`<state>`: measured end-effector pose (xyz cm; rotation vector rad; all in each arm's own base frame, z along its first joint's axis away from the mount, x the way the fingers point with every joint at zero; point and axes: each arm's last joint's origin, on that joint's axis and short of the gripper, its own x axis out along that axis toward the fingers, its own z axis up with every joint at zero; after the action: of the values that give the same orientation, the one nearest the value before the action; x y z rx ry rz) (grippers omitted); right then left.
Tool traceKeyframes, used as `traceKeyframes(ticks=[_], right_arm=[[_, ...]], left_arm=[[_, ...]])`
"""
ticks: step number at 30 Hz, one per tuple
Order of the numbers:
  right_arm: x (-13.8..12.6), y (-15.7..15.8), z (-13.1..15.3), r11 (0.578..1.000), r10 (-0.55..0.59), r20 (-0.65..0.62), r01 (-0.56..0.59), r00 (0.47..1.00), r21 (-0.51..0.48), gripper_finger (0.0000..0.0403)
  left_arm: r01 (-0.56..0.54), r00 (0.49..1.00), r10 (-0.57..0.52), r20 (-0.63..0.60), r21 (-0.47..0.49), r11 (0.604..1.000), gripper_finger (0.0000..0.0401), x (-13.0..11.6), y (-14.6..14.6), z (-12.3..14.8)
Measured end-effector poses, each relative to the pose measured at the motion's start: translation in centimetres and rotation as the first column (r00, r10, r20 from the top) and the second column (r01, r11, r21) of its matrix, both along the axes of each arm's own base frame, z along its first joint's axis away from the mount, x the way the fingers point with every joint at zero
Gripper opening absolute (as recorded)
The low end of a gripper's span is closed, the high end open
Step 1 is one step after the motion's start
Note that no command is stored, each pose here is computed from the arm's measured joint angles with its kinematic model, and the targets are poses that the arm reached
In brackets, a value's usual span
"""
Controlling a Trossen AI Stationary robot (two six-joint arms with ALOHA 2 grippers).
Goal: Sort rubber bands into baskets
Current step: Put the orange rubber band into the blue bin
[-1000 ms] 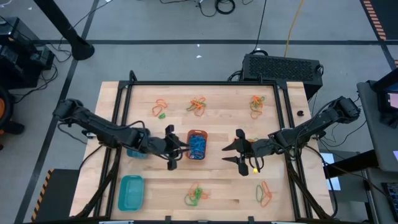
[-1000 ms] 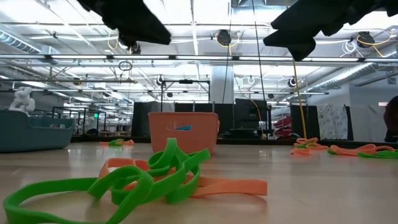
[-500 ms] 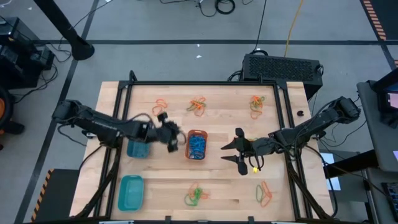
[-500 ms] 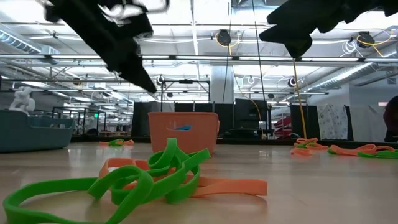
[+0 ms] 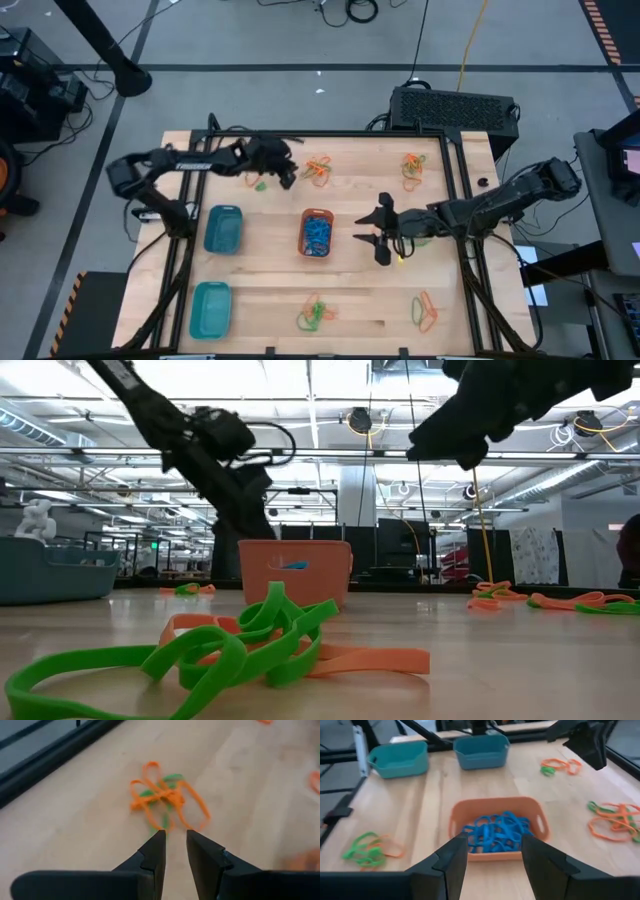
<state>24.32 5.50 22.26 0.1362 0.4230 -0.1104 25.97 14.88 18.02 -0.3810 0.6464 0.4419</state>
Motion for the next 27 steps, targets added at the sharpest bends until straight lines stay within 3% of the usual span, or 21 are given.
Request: traceKeyframes(ticks=[11,20,27], right_arm=[[0.0,-1.9,-0.6,0.998,-0.062,-0.077,0.059,0.995,-0.036,0.0176],[-0.2,-1.9,-1.0,0.997,-0.064,-0.117,0.06,0.991,-0.044,0.0176],[-0.2,-1.9,-1.0,0.997,-0.065,-0.117,0.06,0.991,-0.043,0.0176]], left_arm=[[0.02,0.997,-0.024,-0.071,-0.066,0.998,0.0083,4.7,3.5,-2.2],[-0.032,0.988,0.025,-0.152,-0.041,0.999,0.0083,5.9,4.0,-4.1],[-0.06,0.983,0.06,-0.175,0.008,0.998,0.0083,6.3,3.6,-4.0]])
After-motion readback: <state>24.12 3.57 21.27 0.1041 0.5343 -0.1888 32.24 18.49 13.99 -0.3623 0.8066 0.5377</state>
